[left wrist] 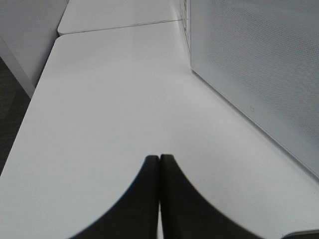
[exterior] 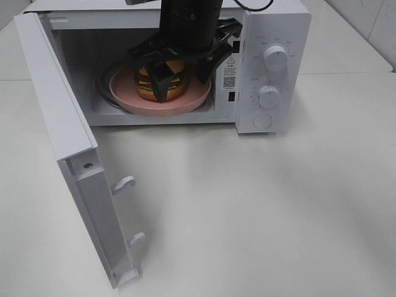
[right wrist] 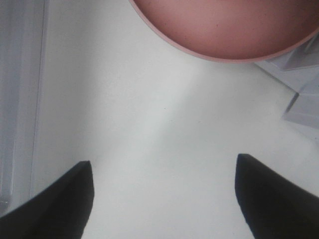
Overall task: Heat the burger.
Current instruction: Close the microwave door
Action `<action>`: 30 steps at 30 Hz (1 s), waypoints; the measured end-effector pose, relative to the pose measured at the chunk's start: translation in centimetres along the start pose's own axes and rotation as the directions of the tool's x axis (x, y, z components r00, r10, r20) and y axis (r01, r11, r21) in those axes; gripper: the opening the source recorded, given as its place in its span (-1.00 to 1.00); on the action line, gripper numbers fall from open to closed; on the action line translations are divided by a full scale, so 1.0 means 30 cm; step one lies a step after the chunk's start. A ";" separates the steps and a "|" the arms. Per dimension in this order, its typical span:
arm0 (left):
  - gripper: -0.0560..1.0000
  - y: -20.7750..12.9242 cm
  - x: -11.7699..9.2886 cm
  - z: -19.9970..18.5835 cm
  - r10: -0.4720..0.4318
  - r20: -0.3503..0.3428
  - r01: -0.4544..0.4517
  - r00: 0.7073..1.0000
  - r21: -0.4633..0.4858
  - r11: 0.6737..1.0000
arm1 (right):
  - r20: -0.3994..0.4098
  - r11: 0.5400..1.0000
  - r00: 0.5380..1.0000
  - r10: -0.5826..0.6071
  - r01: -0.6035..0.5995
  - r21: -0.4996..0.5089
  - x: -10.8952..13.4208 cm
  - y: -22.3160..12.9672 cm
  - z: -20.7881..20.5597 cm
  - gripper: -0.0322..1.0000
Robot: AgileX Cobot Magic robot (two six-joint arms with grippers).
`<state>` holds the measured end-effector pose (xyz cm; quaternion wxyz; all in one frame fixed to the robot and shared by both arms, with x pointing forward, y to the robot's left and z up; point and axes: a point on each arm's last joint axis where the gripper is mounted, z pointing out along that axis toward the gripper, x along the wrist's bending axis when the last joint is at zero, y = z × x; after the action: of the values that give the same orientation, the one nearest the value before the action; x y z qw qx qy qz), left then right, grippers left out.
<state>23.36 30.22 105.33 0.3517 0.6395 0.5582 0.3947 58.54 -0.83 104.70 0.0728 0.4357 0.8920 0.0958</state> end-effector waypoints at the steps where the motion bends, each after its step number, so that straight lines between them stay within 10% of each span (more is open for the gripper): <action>1: -0.89 0.000 0.000 0.000 0.000 0.000 0.000 1.000 0.000 1.000 | 0.002 1.000 1.000 0.006 -0.006 -0.018 -0.003 -0.005 -0.031 0.48; 13: -0.89 0.000 0.000 0.000 0.000 0.000 0.000 1.000 0.000 1.000 | 0.138 0.999 0.990 0.040 -0.036 -0.031 -0.065 -0.098 -0.138 0.48; 30: -0.89 0.000 0.000 0.000 0.000 0.000 0.000 1.000 0.000 1.000 | 0.249 0.922 0.895 0.370 -0.387 0.020 -0.440 -0.420 -0.239 0.48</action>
<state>23.36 30.22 105.33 0.3517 0.6395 0.5582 0.3947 55.43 -19.63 109.33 0.1454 0.6115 0.7774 0.0238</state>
